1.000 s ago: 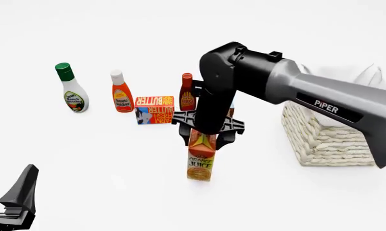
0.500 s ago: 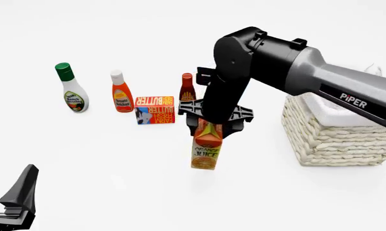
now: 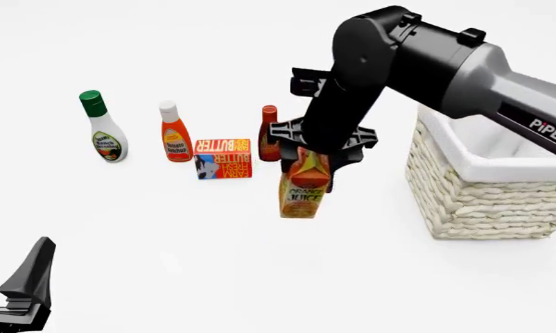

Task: Pick the orange juice and place it in the basket.

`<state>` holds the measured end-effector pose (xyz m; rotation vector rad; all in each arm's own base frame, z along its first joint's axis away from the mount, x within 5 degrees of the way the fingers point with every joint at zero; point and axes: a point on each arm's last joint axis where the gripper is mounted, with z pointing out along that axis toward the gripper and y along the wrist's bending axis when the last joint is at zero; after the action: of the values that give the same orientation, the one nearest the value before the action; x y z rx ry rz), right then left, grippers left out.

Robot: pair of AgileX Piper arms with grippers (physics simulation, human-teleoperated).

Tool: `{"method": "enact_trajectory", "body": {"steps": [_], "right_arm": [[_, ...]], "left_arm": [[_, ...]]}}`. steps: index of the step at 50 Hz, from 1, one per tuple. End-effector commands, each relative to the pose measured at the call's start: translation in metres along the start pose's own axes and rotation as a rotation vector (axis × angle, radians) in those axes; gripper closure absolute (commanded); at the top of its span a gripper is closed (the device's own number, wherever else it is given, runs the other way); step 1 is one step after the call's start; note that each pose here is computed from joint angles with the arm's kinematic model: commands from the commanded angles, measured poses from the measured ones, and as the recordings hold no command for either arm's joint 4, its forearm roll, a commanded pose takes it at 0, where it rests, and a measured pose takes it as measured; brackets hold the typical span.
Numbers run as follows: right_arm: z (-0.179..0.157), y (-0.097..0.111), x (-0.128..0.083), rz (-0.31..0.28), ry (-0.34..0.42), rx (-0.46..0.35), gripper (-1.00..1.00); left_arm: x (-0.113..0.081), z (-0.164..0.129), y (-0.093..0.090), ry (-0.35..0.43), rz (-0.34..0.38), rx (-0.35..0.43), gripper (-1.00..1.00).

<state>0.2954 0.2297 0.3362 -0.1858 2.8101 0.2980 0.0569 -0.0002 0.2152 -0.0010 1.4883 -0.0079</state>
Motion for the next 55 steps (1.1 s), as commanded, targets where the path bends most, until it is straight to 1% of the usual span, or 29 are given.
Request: {"method": "enact_trajectory", "body": {"steps": [1,3,4,6,8,9,10,12,13,15,17,18,20,25,26,30,32,33,35,37,39,55], "right_arm": [[-0.013,-0.009,-0.004,-0.019,-0.033,-0.008,1.00],[-0.017,-0.009,-0.004,-0.024,-0.042,-0.012,1.00],[-0.019,-0.014,-0.007,-0.027,-0.051,-0.010,1.00],[-0.024,-0.016,-0.009,-0.031,-0.066,-0.014,1.00],[-0.025,-0.013,-0.007,-0.032,-0.067,-0.019,1.00],[-0.026,-0.014,-0.007,-0.026,-0.067,-0.018,1.00],[-0.026,-0.021,-0.010,-0.030,-0.072,-0.010,1.00],[-0.029,-0.017,-0.008,-0.025,-0.075,-0.017,1.00],[-0.030,-0.021,-0.010,-0.029,-0.081,-0.015,1.00],[-0.033,-0.019,-0.009,-0.029,-0.086,-0.020,1.00],[-0.034,-0.026,-0.011,-0.028,-0.092,-0.012,1.00],[-0.034,-0.025,-0.010,-0.027,-0.092,-0.014,1.00],[-0.037,-0.029,-0.012,-0.034,-0.099,-0.011,1.00],[-0.040,-0.030,-0.013,-0.039,-0.110,-0.015,1.00],[-0.044,-0.033,-0.015,-0.047,-0.121,-0.013,1.00],[-0.048,-0.037,-0.017,-0.055,-0.134,-0.012,1.00],[-0.050,-0.038,-0.018,-0.057,-0.142,-0.013,1.00],[-0.052,-0.034,-0.017,-0.057,-0.148,-0.020,1.00],[-0.055,-0.040,-0.020,-0.062,-0.158,-0.015,1.00],[-0.059,-0.037,-0.020,-0.071,-0.170,-0.023,1.00],[-0.062,-0.043,-0.023,-0.080,-0.181,-0.016,1.00],[-0.074,-0.043,-0.029,-0.113,-0.227,-0.025,1.00]], "left_arm": [[0.000,0.000,0.000,0.000,0.000,-0.002,-1.00],[0.000,0.000,0.000,0.000,0.000,-0.002,-1.00],[0.000,0.000,0.000,0.000,0.000,-0.002,-1.00],[0.000,0.000,0.000,0.000,0.000,-0.001,-1.00],[0.000,0.000,0.000,0.000,0.000,-0.001,-1.00],[0.000,0.000,0.000,0.000,0.000,-0.001,-1.00],[0.000,0.000,0.000,0.000,0.000,-0.001,-1.00],[0.000,0.000,0.000,0.000,0.000,-0.001,-1.00],[0.000,0.000,0.000,0.000,0.000,-0.001,-1.00],[0.000,0.000,0.000,0.000,0.000,-0.002,-1.00],[0.000,0.000,0.000,0.000,0.000,-0.001,-1.00],[0.000,0.000,0.000,0.000,0.000,-0.001,-1.00],[0.000,0.000,0.000,0.000,0.000,-0.002,-1.00],[0.000,0.000,0.000,0.000,0.000,-0.001,-1.00],[0.000,0.000,0.000,0.000,0.000,-0.001,-1.00],[0.000,0.000,0.000,0.000,0.000,-0.001,-1.00],[0.000,0.000,0.000,0.000,0.000,-0.001,-1.00],[0.000,0.000,0.000,0.000,0.000,-0.001,-1.00],[0.000,0.000,0.000,0.000,0.000,-0.002,-1.00],[0.000,0.000,0.000,0.000,0.000,-0.001,-1.00],[0.000,0.000,0.000,0.000,0.000,-0.001,-1.00],[0.000,0.000,0.000,0.000,0.000,-0.001,-1.00]]}}
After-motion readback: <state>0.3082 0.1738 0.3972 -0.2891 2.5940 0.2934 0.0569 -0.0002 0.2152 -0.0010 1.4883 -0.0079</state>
